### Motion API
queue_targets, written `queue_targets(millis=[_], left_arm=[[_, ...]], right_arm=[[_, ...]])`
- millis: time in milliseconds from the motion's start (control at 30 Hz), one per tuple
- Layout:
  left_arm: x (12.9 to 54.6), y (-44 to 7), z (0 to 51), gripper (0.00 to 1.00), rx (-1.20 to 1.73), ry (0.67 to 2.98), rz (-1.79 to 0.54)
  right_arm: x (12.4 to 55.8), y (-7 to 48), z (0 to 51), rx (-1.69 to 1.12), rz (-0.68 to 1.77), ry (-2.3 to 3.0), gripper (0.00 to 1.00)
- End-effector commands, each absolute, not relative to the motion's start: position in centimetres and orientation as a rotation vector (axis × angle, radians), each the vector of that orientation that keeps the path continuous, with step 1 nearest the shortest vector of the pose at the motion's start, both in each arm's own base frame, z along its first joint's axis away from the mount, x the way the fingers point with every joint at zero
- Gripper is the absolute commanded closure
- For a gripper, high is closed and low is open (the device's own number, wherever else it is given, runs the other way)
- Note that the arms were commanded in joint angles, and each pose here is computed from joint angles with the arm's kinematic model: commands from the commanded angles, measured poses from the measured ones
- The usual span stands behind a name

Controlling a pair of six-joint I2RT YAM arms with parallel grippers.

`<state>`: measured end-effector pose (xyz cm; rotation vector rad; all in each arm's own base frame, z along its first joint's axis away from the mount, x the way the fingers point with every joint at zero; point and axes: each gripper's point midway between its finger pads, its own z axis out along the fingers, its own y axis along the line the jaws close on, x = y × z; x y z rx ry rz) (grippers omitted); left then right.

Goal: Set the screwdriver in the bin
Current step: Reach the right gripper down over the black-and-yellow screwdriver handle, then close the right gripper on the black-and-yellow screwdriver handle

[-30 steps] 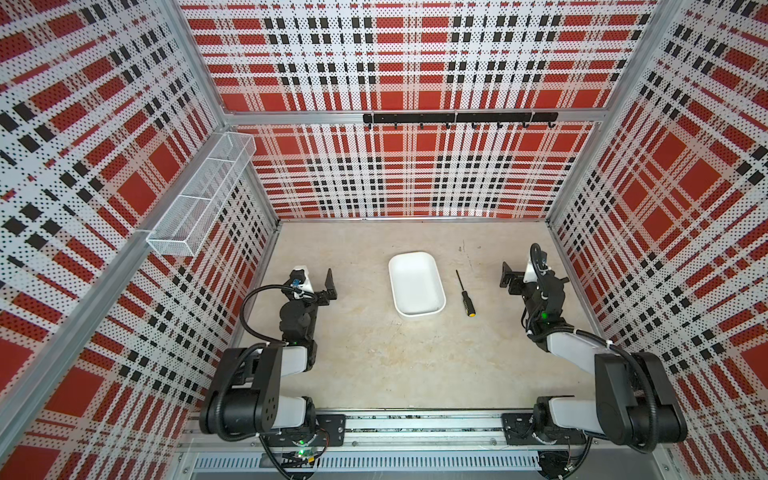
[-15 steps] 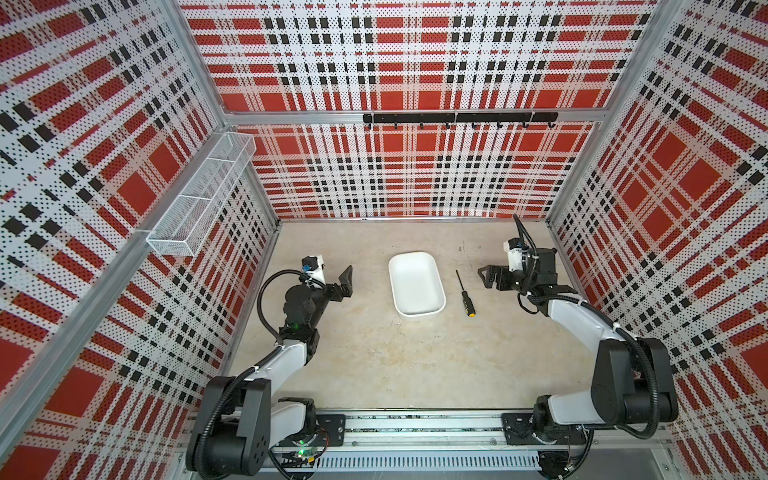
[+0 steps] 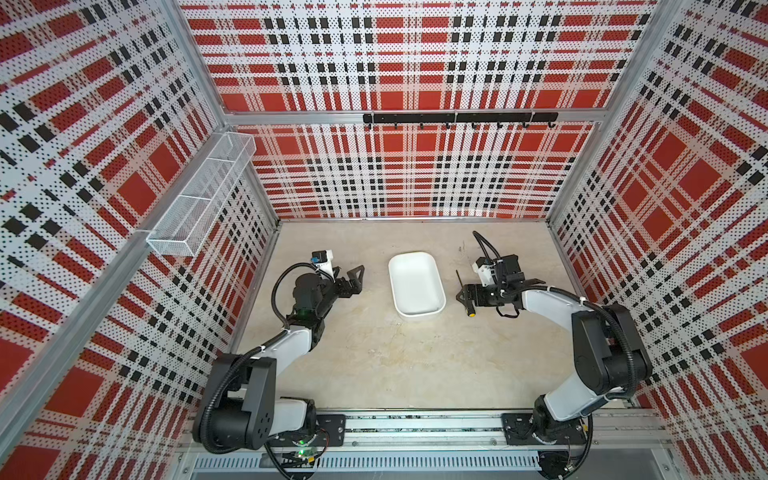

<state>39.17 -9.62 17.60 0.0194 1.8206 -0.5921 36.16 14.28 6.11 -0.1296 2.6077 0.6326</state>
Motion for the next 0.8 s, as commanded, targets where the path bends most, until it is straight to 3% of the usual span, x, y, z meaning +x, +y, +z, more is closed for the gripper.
queue_targets(millis=[0, 333, 767], left_arm=[[39.5, -10.5, 18.1, 0.02, 0.024, 1.821, -0.643], [39.9, -10.8, 16.7, 0.02, 0.014, 1.874, -0.642], [40.2, -10.7, 15.4, 0.02, 0.011, 1.929, -0.604]], right_arm=[[35.8, 13.9, 5.4, -0.13, 0.555, 2.668, 0.11], [36.2, 13.7, 4.5, -0.098, 0.501, 2.732, 0.23], [36.5, 14.1, 3.1, -0.161, 0.305, 2.832, 0.32]])
